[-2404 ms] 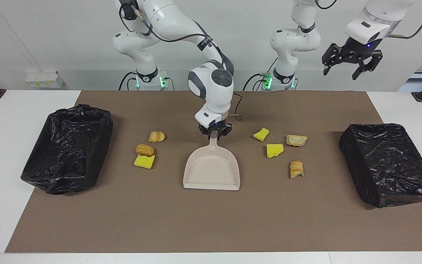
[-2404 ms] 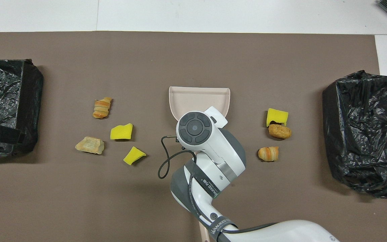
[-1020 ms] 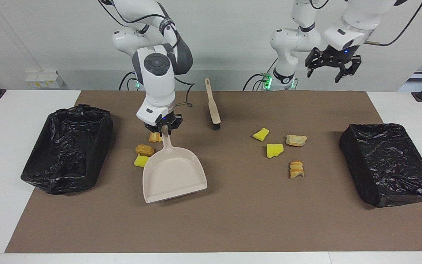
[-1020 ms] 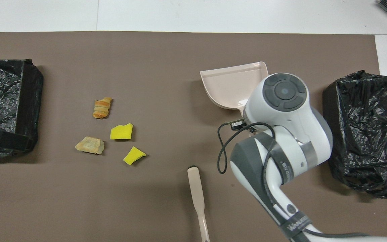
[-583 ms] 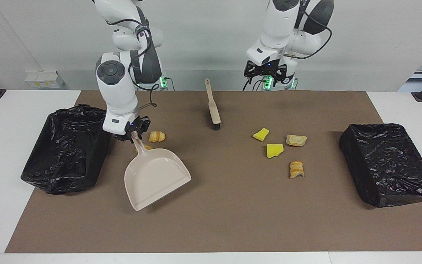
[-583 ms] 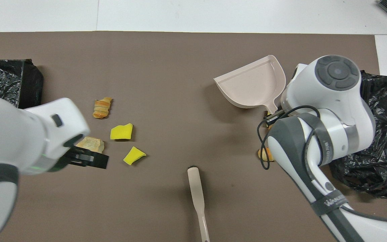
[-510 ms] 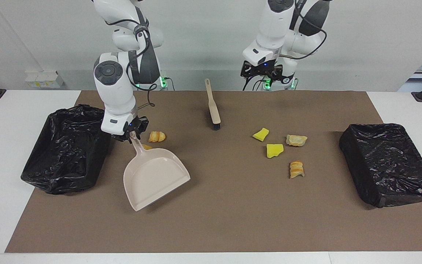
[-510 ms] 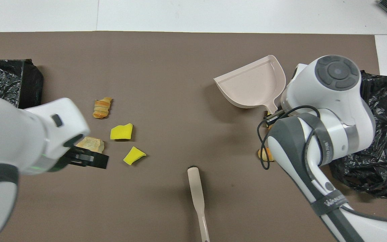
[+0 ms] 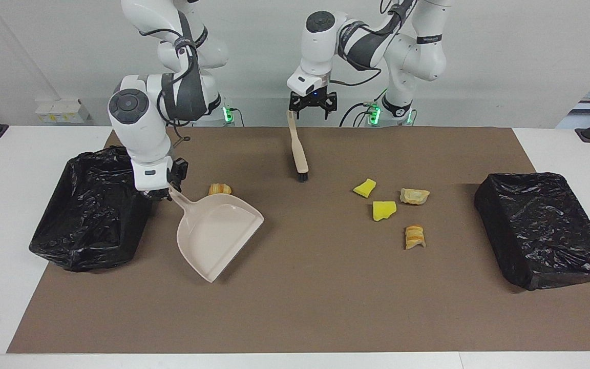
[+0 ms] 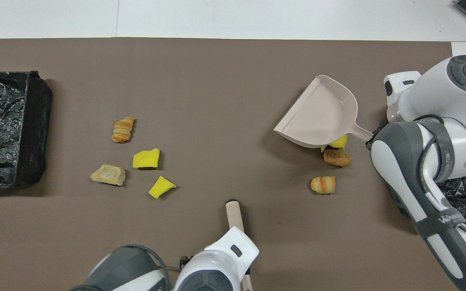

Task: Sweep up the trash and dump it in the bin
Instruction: 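Grasp the brush with the left gripper while the right gripper places the dustpan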

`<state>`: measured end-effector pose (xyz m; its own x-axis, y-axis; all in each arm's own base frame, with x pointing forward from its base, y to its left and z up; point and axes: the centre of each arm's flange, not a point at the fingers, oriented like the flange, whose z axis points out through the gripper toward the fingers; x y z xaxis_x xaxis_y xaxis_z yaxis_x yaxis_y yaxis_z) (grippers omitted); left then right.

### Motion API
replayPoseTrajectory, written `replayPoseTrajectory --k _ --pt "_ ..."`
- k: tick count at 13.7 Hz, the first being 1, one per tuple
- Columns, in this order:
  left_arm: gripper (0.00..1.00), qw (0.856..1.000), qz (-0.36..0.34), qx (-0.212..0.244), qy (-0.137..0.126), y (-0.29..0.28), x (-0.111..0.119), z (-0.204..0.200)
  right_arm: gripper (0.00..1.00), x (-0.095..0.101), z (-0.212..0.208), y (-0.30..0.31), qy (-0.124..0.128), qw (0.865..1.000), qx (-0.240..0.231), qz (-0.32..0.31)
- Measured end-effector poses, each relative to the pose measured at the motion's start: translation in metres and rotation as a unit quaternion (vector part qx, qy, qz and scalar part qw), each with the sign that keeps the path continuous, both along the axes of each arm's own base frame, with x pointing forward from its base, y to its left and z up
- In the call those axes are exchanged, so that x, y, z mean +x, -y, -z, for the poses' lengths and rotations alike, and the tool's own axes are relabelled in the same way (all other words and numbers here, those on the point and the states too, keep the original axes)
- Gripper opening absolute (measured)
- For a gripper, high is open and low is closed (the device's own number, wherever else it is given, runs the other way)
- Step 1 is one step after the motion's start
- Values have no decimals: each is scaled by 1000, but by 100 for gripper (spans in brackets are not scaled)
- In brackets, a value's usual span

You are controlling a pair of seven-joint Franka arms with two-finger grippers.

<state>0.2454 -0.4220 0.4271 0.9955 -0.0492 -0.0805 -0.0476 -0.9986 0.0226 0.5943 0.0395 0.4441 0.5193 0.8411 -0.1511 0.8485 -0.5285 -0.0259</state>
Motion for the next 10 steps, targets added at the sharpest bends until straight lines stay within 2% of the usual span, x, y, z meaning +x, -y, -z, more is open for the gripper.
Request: replayPoseTrajectory --k 3,7,8,9,10 --pt "100 1000 -17 -1 2 29 -28 44 32 0 -2 -9 -11 992 -12 -124" --pt "98 1000 -17 17 -7 36 -32 76 32 -1 -4 -21 -23 972 -29 -232" --pt "92 1000 -13 22 -10 39 -35 84 32 -2 -5 -31 -24 967 -43 -250" --pt "92 1000 -10 26 -11 41 -38 91 32 -3 -7 -42 -22 963 -50 -263" --pt "83 999 -10 28 -13 41 -38 95 32 -5 -8 -52 -19 961 -53 -272"
